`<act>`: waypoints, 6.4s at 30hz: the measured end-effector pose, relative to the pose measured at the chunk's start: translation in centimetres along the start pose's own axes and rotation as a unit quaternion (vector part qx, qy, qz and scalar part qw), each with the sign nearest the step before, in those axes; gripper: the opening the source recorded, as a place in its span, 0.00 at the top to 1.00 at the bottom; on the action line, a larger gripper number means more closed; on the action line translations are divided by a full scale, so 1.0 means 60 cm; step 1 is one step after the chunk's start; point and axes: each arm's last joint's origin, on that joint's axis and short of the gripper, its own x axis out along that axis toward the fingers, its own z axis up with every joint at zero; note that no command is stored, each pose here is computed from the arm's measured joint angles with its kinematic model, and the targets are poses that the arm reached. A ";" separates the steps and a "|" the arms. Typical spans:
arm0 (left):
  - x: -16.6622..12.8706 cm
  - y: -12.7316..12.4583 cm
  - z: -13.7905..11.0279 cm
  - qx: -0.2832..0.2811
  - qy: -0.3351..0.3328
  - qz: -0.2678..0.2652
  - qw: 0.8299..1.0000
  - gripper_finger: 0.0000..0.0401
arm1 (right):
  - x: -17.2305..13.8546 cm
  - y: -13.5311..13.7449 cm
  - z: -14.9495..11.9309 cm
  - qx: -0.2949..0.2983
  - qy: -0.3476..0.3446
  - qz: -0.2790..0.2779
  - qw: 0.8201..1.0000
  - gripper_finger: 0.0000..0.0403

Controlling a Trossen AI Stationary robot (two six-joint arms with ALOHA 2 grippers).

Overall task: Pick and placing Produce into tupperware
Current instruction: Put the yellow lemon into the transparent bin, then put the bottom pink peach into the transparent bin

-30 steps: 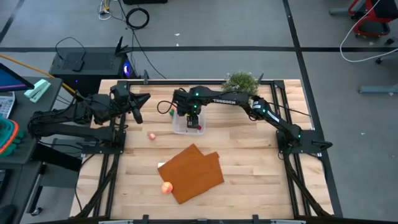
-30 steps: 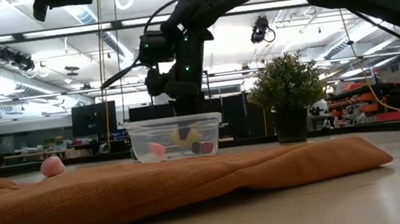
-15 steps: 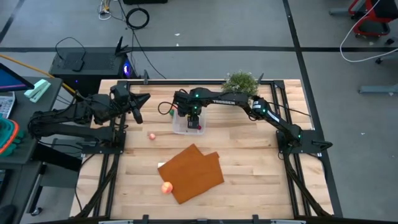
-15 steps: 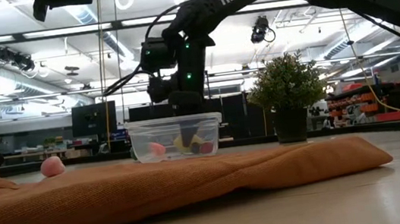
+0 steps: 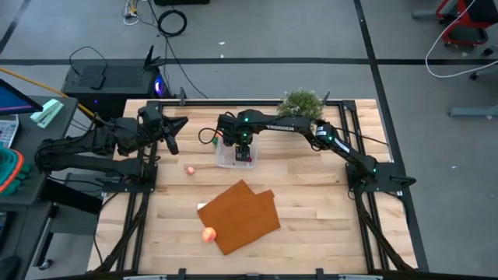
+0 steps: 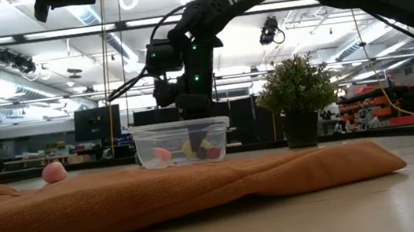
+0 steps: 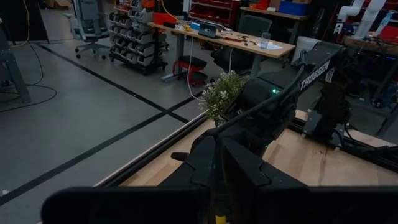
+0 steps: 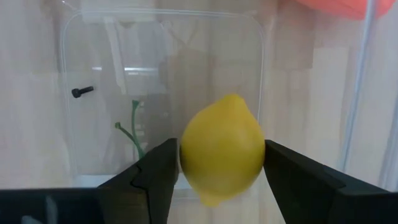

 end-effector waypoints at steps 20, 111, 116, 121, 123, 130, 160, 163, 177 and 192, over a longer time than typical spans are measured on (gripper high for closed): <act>0.000 0.000 0.000 0.000 0.000 0.000 1.000 0.90 | -0.041 0.004 0.015 -0.007 -0.015 -0.029 0.999 0.38; 0.050 -0.249 -0.065 0.167 0.453 -0.308 0.820 0.87 | -0.198 0.362 -0.371 0.173 -0.061 0.038 0.982 0.62; 0.038 -0.291 -0.106 0.145 0.505 -0.301 0.796 0.77 | -0.197 0.356 -0.369 0.182 -0.073 0.017 0.980 0.62; 0.029 -0.331 -0.149 0.137 0.533 -0.284 0.785 0.64 | -0.197 0.355 -0.369 0.182 -0.077 0.012 0.980 0.62; 0.023 -0.347 -0.165 0.143 0.534 -0.293 0.780 0.59 | -0.197 0.355 -0.369 0.182 -0.079 0.009 0.980 0.62; 0.007 -0.384 -0.220 0.196 0.543 -0.308 0.756 0.43 | -0.197 0.355 -0.369 0.182 -0.081 0.006 0.980 0.62; 0.022 -0.397 -0.276 0.266 0.551 -0.292 0.735 0.27 | -0.197 0.355 -0.368 0.185 -0.080 0.009 0.979 0.62; 0.023 -0.401 -0.275 0.248 0.550 -0.295 0.741 0.27 | -0.197 0.355 -0.368 0.188 -0.080 0.009 0.979 0.62; 0.030 -0.408 -0.273 0.258 0.517 -0.312 0.754 0.27 | -0.198 0.355 -0.368 0.189 -0.080 0.010 0.979 0.62; 0.032 -0.395 -0.303 0.224 0.532 -0.279 0.767 0.27 | -0.198 0.356 -0.366 0.189 -0.086 0.014 0.978 0.62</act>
